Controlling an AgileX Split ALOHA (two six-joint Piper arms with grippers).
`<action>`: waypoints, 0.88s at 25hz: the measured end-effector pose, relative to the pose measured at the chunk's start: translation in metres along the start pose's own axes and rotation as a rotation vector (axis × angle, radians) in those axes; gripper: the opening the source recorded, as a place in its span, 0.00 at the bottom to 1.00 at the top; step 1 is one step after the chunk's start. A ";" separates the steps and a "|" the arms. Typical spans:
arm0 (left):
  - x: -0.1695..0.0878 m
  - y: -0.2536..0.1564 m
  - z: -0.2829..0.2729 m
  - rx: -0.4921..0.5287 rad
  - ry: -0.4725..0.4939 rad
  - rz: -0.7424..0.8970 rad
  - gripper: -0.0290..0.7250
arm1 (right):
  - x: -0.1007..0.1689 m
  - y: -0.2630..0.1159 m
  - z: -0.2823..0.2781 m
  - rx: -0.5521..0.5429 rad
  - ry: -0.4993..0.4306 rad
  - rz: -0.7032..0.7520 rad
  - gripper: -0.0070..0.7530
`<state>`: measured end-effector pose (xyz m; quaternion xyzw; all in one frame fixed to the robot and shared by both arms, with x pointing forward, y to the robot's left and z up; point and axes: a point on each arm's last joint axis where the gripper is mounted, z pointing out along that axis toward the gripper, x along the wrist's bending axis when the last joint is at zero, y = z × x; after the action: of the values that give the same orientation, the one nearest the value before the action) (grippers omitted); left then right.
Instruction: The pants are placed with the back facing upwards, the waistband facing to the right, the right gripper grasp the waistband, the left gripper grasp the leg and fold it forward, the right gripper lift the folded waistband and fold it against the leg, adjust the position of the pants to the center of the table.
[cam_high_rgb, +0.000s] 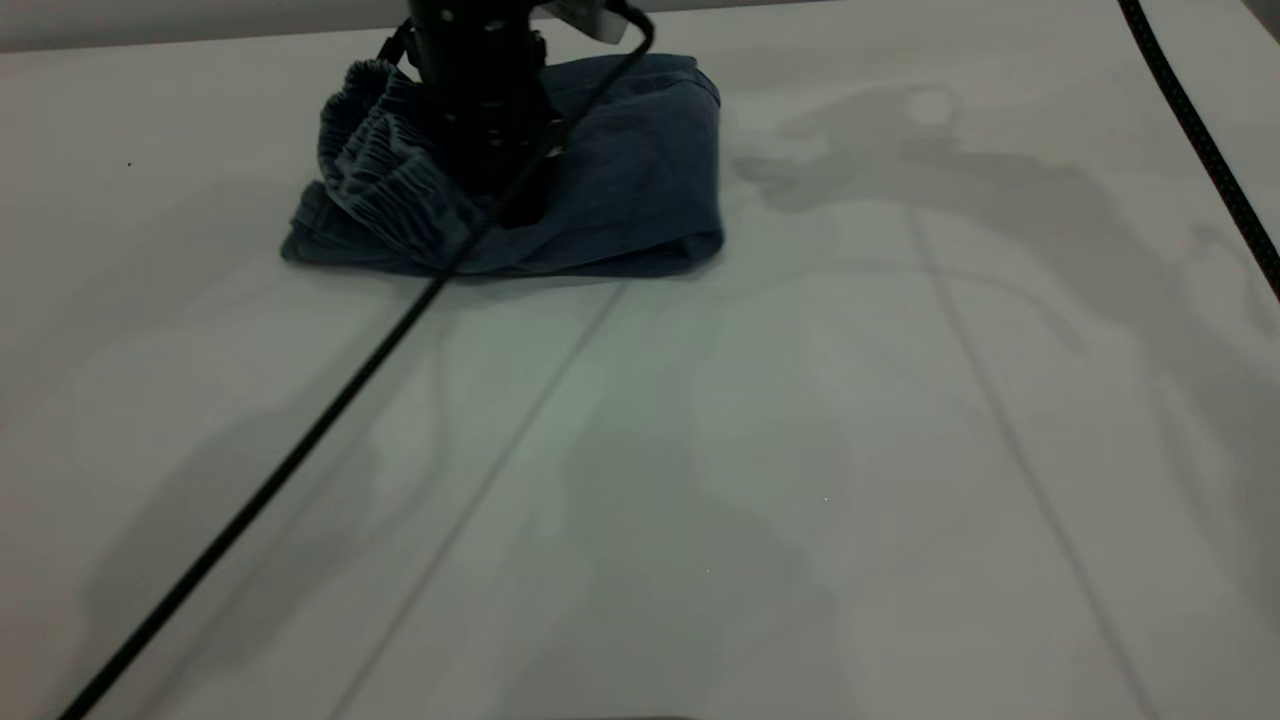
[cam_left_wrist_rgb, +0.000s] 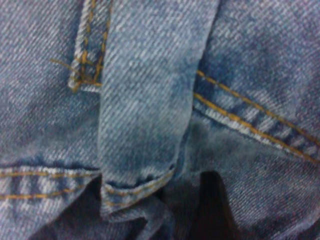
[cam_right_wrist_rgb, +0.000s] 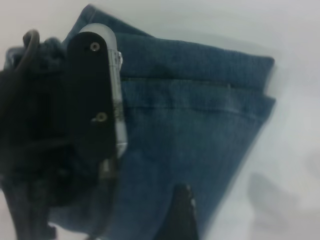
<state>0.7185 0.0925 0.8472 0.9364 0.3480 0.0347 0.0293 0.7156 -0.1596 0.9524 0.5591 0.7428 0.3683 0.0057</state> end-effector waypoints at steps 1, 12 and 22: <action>-0.005 0.002 0.000 0.000 -0.001 -0.028 0.65 | 0.000 0.000 -0.001 -0.001 0.000 -0.001 0.77; -0.026 0.022 -0.011 -0.054 0.007 -0.094 0.65 | 0.016 0.017 -0.035 -0.065 -0.021 -0.072 0.77; -0.016 0.036 -0.124 -0.286 0.142 -0.177 0.65 | 0.078 0.044 -0.153 -0.223 0.012 -0.188 0.77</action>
<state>0.7189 0.0587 0.9732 0.8836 0.4217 0.1472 0.1404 0.6580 -0.1724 1.1197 0.4806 0.7465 0.4496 0.0981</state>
